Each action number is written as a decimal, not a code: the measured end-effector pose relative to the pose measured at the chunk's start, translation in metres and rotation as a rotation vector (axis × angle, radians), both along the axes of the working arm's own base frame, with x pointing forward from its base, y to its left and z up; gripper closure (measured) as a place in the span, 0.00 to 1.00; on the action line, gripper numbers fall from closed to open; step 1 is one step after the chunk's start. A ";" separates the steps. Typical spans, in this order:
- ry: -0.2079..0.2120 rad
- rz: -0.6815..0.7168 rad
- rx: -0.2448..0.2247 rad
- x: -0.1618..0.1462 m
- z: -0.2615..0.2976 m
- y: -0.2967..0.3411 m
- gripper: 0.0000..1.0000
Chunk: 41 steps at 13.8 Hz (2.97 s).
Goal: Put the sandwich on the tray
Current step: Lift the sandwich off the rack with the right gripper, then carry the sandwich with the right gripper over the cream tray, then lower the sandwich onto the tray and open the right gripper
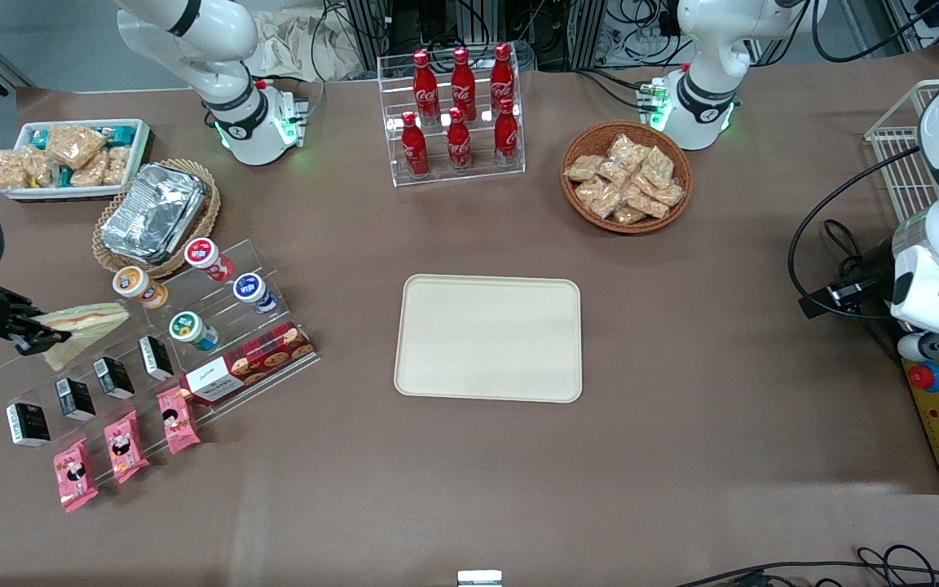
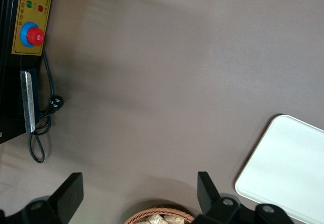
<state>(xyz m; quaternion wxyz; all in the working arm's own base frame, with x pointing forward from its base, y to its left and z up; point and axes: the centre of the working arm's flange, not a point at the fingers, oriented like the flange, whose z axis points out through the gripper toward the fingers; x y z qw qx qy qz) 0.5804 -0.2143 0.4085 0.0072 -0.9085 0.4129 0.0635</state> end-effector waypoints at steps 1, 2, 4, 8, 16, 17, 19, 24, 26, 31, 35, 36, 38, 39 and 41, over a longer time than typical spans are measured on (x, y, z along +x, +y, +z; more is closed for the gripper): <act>-0.003 0.006 0.001 0.004 0.015 0.000 0.62; -0.004 0.013 0.002 0.008 0.031 0.001 0.62; -0.025 0.040 -0.001 0.017 0.069 0.009 0.62; -0.106 0.238 -0.014 0.044 0.115 0.067 0.61; -0.163 0.857 0.108 0.059 0.126 0.307 0.61; -0.171 0.912 0.124 0.057 0.123 0.336 0.61; -0.187 1.024 0.143 0.046 0.118 0.400 0.60; -0.195 1.313 0.040 -0.002 0.096 0.551 0.60; -0.212 1.391 0.032 -0.013 0.072 0.593 0.60; -0.220 1.610 -0.047 -0.044 -0.020 0.685 0.60; -0.222 1.743 -0.106 -0.052 -0.090 0.714 0.55; -0.228 1.763 -0.120 -0.050 -0.102 0.716 0.55; -0.233 1.808 -0.167 -0.048 -0.118 0.716 0.55; -0.229 1.826 -0.188 -0.047 -0.124 0.716 0.55; -0.229 1.862 -0.232 -0.045 -0.132 0.715 0.55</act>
